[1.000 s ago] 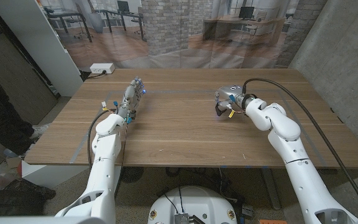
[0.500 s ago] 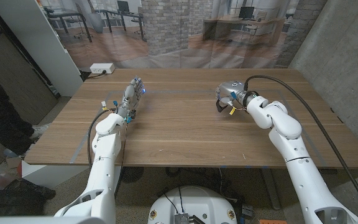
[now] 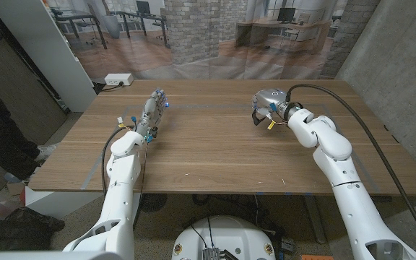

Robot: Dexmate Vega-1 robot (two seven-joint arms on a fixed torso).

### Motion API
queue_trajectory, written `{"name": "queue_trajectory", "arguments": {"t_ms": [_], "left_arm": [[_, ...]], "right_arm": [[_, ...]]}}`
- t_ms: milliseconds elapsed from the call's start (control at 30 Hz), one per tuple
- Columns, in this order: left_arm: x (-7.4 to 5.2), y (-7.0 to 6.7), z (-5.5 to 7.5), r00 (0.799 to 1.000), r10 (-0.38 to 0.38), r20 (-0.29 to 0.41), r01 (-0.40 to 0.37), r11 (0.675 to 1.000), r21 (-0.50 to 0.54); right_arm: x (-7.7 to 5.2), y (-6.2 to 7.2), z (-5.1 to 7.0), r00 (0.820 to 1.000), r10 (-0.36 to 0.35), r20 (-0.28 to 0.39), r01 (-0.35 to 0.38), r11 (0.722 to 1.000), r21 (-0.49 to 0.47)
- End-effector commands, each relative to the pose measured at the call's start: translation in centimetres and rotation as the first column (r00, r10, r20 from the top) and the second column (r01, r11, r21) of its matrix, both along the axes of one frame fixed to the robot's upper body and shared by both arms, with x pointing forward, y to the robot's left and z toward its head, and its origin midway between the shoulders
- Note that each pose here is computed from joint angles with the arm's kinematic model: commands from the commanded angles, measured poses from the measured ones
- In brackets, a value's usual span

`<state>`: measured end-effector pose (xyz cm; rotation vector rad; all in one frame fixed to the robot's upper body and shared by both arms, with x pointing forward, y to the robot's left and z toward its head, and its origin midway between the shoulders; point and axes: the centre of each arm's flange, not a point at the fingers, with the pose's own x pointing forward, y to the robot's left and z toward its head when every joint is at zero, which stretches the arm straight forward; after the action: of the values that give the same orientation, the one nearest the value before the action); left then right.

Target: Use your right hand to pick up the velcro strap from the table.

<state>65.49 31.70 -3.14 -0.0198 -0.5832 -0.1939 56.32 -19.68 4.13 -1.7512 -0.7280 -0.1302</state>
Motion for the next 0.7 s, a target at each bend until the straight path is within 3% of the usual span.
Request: {"name": "queue_trajectory", "arguments": {"t_ms": [33, 700], "left_arm": [[-0.5, 0.4, 0.0, 1.000, 0.000, 0.010, 0.000, 1.000, 0.002], [-0.9, 1.7, 0.3, 1.000, -0.011, 0.018, 0.011, 1.000, 0.022]], "right_arm": [[-0.7, -0.2, 0.8, 0.999, -0.009, 0.049, 0.007, 1.000, 0.026], [-1.7, -0.2, 2.0, 0.991, -0.044, 0.125, 0.034, 0.996, 0.083]]}}
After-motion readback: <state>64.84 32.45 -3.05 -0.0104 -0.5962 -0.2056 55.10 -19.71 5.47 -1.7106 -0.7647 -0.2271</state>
